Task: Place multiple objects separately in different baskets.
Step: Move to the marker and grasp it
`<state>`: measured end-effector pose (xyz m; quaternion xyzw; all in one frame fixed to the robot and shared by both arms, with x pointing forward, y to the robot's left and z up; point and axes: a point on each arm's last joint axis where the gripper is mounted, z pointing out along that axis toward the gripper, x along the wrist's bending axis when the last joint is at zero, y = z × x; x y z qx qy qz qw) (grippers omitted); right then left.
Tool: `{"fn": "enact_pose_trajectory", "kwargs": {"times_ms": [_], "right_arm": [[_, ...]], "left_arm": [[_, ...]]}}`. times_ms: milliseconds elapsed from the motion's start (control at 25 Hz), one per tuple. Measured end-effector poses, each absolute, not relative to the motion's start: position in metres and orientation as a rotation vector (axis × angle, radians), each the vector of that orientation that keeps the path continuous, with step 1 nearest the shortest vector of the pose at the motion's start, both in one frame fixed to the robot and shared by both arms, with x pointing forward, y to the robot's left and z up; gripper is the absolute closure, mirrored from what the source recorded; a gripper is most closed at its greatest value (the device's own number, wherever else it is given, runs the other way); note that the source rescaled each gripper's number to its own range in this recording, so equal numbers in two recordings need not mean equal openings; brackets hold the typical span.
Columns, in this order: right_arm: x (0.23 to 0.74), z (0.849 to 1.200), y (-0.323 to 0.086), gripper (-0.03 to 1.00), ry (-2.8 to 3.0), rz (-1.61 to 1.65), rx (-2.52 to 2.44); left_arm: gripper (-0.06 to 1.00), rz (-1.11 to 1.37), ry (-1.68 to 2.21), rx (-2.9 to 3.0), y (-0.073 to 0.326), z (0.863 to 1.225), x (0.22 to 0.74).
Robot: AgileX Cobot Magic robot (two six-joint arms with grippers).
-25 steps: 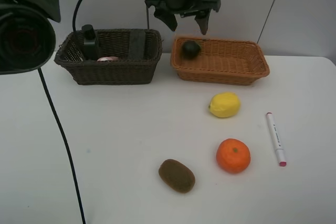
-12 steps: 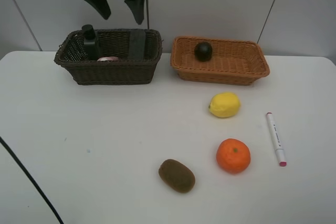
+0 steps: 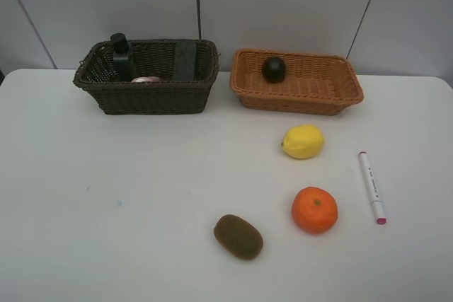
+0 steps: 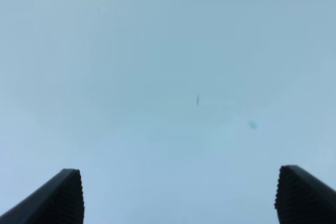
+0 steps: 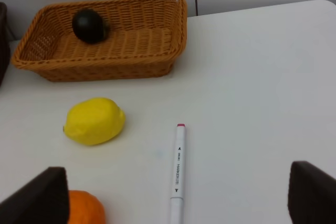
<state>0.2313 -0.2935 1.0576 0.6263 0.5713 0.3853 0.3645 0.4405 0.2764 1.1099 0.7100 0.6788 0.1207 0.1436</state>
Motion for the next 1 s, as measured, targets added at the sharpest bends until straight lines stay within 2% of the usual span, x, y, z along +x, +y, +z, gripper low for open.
{"fn": "enact_pose_trajectory", "kwargs": {"times_ms": [200, 440, 800, 1000], "right_arm": [[0.231, 1.058, -0.294, -0.02, 1.469, 0.990, 1.611], [0.231, 1.058, -0.294, -0.02, 1.469, 0.990, 1.611], [0.231, 1.058, -0.294, -0.02, 1.469, 0.990, 1.611], [0.231, 1.058, -0.294, -0.02, 1.469, 0.990, 1.611]], "left_arm": [[0.01, 0.395, 1.823, 2.045, 0.283, 1.093, 0.358], [0.01, 0.624, 1.589, 1.943, 0.292, 1.073, 0.288], [0.01, 0.849, 1.336, 1.706, 0.295, 1.058, 0.236], [0.01, 0.862, 1.324, 1.691, 0.296, 1.054, 0.231]]}}
